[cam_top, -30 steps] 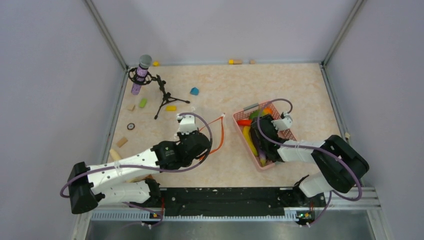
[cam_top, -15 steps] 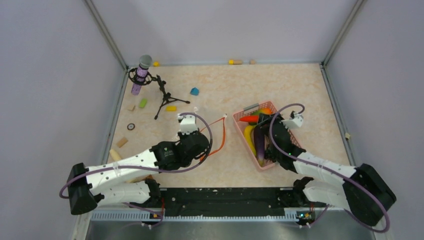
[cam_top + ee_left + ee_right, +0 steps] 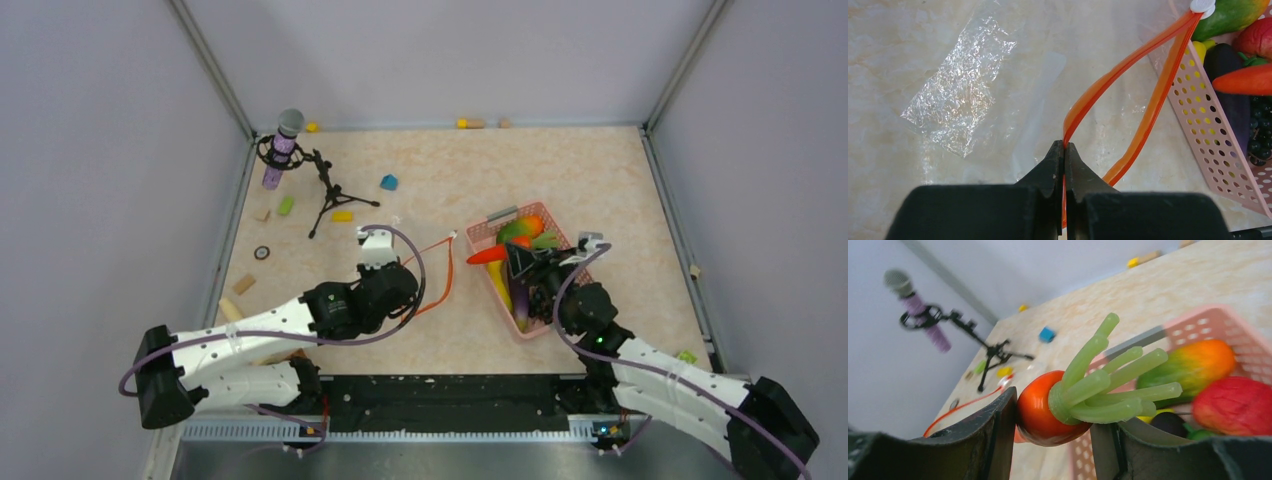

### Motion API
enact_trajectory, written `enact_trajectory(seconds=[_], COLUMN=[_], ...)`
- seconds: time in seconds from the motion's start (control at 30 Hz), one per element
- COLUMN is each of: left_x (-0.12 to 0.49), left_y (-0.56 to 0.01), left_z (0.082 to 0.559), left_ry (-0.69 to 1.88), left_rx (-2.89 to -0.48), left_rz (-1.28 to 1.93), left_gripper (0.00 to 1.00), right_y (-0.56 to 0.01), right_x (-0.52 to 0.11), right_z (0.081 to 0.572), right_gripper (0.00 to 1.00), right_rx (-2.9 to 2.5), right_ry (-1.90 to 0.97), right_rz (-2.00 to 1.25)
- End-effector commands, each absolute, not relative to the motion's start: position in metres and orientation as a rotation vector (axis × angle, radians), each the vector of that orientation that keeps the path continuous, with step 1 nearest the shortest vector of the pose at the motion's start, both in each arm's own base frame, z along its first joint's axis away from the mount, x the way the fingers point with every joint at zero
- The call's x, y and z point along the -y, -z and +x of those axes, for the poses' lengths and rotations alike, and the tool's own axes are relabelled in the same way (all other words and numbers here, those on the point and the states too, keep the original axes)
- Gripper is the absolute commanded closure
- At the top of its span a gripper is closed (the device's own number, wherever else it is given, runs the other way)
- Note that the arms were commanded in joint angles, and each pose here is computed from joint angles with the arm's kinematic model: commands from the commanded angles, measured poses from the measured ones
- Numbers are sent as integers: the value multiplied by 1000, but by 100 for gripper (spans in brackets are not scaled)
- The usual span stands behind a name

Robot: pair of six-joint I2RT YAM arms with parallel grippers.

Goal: Place the food in the zip-top bag and seal the zipper
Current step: Place the fake vegetable in the zipper food storage bag.

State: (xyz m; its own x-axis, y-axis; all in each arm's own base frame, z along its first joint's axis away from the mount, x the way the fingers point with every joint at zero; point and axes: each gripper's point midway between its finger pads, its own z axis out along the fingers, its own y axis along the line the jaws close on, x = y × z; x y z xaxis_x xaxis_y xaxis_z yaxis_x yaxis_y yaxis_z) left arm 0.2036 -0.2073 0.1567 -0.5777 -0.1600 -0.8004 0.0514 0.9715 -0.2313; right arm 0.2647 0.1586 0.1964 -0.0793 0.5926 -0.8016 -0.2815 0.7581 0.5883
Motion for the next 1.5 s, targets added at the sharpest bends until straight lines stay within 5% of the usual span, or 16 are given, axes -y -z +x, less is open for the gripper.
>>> enact_trajectory(seconds=[0.0, 0.7, 0.97, 1.3, 1.37, 1.47], left_x=[216, 238, 238, 219, 206, 191], left_y=[-169, -199, -214, -217, -213, -210], left_z=[207, 184, 175, 182, 188, 194], left_ry=[340, 667, 788, 737, 670, 585], left_rx=[-2146, -2097, -2027, -1991, -1991, -1995], left_rz=[-98, 11, 36, -59, -139, -220], left_gripper=[100, 100, 100, 100, 100, 100], right_y=[-244, -219, -211, -217, -215, -212], right_x=[-217, -348, -365, -369, -366, -357], right_z=[243, 224, 225, 210, 207, 207], right_gripper=[86, 80, 44, 22, 9, 2], right_rx=[-1368, -1409, -1603, -1654, -1663, -1669], right_ry=[-846, -771, -736, -808, -821, -838], right_rz=[-38, -281, -310, -364, -359, -295])
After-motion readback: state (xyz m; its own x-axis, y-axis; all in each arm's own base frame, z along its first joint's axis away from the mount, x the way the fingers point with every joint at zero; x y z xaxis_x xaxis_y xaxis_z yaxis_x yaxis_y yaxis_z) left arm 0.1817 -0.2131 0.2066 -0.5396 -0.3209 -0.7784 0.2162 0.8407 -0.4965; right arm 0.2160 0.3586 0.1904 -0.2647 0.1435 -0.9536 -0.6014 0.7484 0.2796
